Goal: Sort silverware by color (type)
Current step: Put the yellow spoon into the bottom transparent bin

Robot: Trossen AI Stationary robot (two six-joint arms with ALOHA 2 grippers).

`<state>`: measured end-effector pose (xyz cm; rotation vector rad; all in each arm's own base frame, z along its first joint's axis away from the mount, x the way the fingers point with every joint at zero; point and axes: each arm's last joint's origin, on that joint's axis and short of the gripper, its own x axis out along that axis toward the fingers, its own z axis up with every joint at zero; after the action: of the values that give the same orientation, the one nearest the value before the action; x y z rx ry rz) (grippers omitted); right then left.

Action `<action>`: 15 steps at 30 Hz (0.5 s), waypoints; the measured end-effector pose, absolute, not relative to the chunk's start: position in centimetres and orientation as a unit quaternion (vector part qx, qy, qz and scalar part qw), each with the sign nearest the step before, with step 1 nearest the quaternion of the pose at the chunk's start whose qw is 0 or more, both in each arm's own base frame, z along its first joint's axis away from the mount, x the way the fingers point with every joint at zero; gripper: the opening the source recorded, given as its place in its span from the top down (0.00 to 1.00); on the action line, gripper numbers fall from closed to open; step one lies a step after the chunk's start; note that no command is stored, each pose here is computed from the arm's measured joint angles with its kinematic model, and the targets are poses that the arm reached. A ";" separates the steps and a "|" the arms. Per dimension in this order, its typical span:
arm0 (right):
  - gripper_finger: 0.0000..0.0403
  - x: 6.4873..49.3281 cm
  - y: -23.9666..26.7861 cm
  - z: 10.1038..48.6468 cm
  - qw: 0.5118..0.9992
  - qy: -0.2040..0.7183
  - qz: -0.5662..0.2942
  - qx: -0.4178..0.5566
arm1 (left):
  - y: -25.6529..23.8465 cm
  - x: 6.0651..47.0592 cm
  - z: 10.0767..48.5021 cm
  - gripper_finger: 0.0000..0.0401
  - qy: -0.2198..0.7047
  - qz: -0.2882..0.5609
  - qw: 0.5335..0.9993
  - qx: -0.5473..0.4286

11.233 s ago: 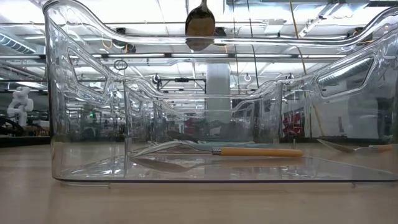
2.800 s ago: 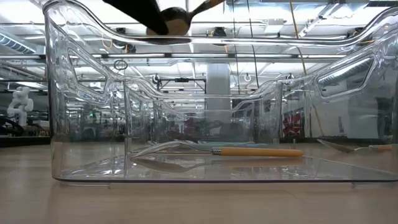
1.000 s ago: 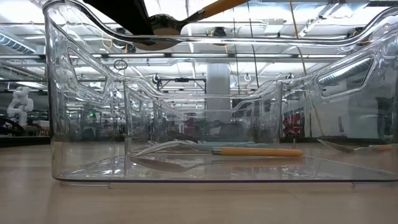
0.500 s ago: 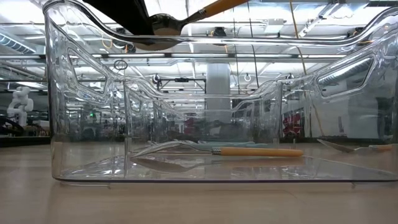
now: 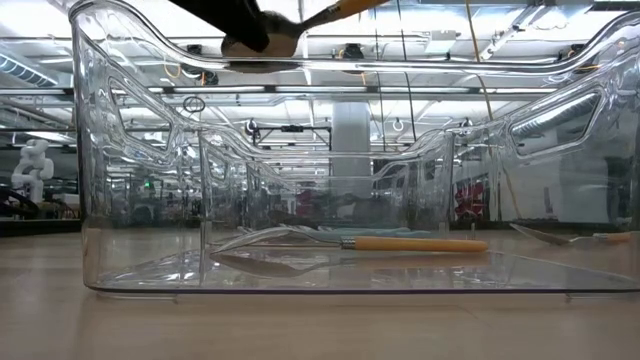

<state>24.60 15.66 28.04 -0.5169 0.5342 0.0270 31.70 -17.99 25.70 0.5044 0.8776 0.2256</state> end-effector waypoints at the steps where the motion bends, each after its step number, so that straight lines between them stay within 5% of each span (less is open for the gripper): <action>1: 0.94 24.4 15.8 28.1 0.931 0.260 0.019 -0.256 | -18.3 31.6 25.7 0.65 0.419 0.103 0.868 0.246; 15: 0.94 23.7 17.0 27.6 0.904 0.266 0.058 -0.331 | -20.4 28.8 27.9 0.65 0.391 0.056 0.881 0.260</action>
<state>23.69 17.05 27.56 -0.6839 0.5490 0.1196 28.79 -20.35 27.89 0.5416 0.8149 0.1168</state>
